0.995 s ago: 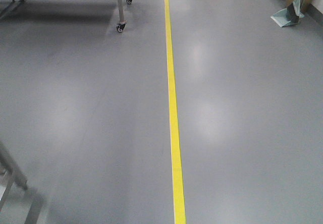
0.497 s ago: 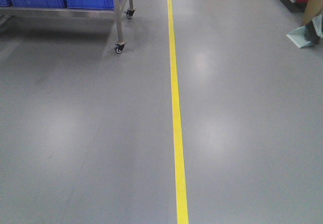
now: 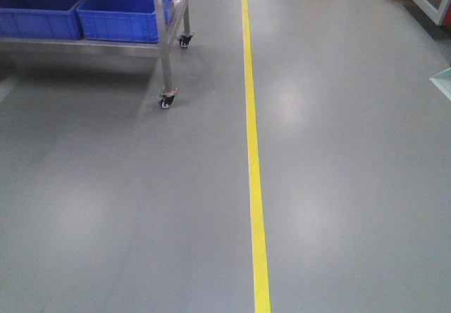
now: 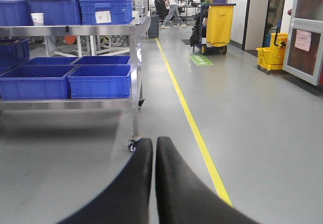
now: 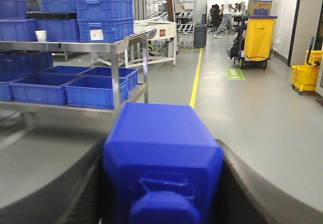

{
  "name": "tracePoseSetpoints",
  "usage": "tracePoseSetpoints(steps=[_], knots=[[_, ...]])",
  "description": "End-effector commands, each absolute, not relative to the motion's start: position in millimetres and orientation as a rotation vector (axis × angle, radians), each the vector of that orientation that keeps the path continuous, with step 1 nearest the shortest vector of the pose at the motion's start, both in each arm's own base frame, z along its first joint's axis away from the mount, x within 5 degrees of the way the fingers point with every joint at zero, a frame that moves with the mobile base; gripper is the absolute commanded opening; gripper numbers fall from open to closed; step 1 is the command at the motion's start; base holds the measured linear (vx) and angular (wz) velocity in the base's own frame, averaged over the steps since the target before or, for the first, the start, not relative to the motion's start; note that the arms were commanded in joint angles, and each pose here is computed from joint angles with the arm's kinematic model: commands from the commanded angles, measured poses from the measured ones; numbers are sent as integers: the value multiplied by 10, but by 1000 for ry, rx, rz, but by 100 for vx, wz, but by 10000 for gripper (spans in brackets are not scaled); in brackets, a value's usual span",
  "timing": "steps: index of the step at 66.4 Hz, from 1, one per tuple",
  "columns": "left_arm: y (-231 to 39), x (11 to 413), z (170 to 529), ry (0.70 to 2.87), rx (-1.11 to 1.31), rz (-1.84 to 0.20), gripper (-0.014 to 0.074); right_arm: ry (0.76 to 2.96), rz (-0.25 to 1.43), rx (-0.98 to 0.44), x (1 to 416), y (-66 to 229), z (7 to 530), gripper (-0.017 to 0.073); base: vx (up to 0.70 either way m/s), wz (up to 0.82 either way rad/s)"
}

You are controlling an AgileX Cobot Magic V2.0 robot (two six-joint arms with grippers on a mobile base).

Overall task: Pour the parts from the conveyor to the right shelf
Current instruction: 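Drive along the yellow-lined aisle carrying the block in the right gripper, then drive past the bin carts into the shelf aisle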

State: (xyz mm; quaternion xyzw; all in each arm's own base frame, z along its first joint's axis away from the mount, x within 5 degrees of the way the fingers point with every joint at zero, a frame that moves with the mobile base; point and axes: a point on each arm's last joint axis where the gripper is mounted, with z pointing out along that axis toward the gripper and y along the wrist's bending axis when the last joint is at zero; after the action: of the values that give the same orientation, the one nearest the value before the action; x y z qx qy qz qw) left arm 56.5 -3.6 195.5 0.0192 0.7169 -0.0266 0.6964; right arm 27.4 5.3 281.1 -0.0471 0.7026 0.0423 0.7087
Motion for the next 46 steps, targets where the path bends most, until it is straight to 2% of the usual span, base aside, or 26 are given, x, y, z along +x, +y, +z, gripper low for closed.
tracePoseSetpoints(steps=[1,32,46], knots=[[-39,545,2099,1490,34,-78,-6,1474,94,-97,272,49,2959,-5,78,-10],[-39,545,2099,1490,34,-78,-6,1474,94,-97,272,49,2958,-5,77,-14],[-39,545,2099,1490,34,-78,-6,1474,94,-97,272,49,2959,-5,74,2]])
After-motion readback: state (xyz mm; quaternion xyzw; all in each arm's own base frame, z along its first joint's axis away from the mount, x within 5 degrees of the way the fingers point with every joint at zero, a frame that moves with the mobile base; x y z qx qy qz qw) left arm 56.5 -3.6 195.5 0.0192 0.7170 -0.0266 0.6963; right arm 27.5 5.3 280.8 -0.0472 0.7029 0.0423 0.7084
